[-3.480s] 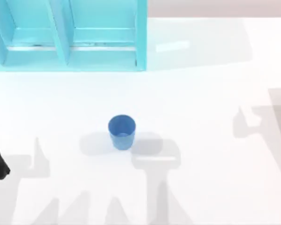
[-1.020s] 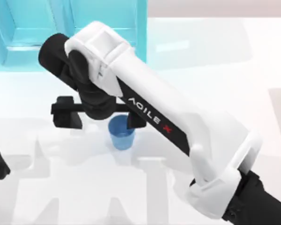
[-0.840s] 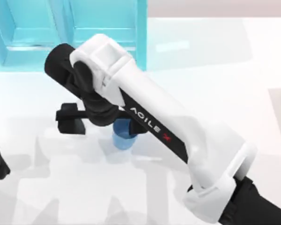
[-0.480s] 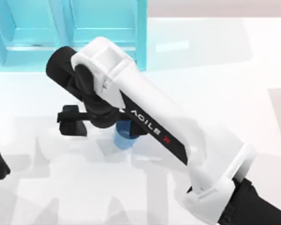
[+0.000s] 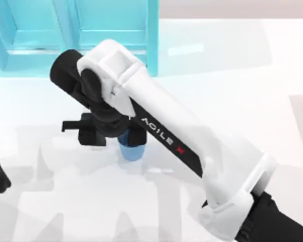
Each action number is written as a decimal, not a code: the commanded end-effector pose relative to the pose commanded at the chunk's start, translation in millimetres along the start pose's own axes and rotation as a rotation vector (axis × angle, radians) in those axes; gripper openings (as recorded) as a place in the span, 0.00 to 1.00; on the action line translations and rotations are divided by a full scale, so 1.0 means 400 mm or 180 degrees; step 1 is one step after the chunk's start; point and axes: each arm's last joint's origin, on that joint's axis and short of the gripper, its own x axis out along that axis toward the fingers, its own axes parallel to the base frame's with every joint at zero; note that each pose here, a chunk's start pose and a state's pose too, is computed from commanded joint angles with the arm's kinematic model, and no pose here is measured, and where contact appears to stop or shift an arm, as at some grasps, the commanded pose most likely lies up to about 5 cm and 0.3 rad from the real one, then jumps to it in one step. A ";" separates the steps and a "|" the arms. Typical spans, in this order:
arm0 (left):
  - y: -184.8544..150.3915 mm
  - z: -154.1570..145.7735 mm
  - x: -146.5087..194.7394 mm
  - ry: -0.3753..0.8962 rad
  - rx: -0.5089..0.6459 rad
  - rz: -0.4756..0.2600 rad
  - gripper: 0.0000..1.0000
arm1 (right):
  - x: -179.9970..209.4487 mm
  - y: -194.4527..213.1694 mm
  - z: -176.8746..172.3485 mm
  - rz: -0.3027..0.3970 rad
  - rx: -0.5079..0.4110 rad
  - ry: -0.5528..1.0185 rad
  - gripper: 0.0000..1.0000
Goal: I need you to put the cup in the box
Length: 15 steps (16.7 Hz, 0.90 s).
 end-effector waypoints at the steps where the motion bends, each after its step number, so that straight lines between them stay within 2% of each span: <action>1: 0.000 0.000 0.000 0.0000 0.0000 0.0000 1.00 | 0.000 0.000 0.000 0.0000 0.0000 0.0000 0.25; 4: 0.000 0.000 0.000 0.0000 0.0000 0.0000 1.00 | 0.000 0.000 0.000 0.0000 0.0000 0.0000 0.02; 5: 0.000 0.000 0.000 0.0000 0.0000 0.0000 1.00 | 0.000 0.000 0.000 0.0000 0.0000 0.0000 0.00; 15: 0.000 0.000 0.000 0.0000 0.0000 0.0000 1.00 | -0.006 0.003 -0.003 0.0007 -0.0040 0.0001 0.00</action>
